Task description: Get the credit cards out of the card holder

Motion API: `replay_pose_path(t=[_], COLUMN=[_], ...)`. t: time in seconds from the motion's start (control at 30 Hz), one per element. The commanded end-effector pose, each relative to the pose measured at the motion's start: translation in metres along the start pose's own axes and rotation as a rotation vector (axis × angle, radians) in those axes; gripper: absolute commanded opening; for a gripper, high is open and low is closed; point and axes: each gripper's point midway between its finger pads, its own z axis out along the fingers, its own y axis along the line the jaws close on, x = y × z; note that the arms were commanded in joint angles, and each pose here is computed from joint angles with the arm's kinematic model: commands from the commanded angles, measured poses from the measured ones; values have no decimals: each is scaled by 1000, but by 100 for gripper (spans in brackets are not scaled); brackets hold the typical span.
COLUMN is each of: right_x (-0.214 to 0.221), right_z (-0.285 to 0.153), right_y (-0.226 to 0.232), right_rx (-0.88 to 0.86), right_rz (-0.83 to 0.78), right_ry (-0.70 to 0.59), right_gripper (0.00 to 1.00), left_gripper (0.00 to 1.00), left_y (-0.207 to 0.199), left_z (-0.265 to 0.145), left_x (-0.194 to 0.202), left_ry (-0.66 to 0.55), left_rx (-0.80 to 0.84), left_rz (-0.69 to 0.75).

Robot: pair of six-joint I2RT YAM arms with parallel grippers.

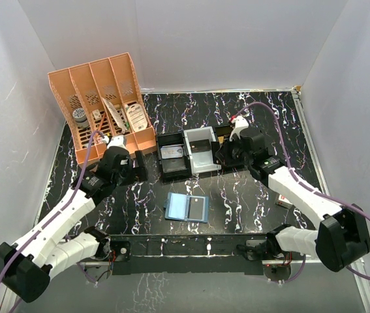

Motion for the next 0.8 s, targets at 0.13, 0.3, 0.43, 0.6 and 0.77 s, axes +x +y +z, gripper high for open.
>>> replay_pose_path(t=[0.13, 0.3, 0.43, 0.6, 0.77], right_x=[-46, -47, -35, -22, 1], right_z=[29, 50, 67, 77, 81], right_y=[1, -1, -2, -3, -10], right_rx=[-8, -16, -24, -28, -7], right_rz=[-103, -114, -132, -148, -146], right_ry=[-108, -87, -19, 56, 213], right_gripper=[0, 0, 0, 0, 0], left_gripper=[99, 99, 99, 99, 99], left_y=[19, 22, 39, 47, 57], left_z=[7, 7, -3, -8, -10], left_x=[8, 5, -11, -28, -32], left_ry=[-27, -16, -44, -129, -183], left_rx=[-49, -73, -175, -206, -250], left_rz=[59, 121, 199, 265, 245])
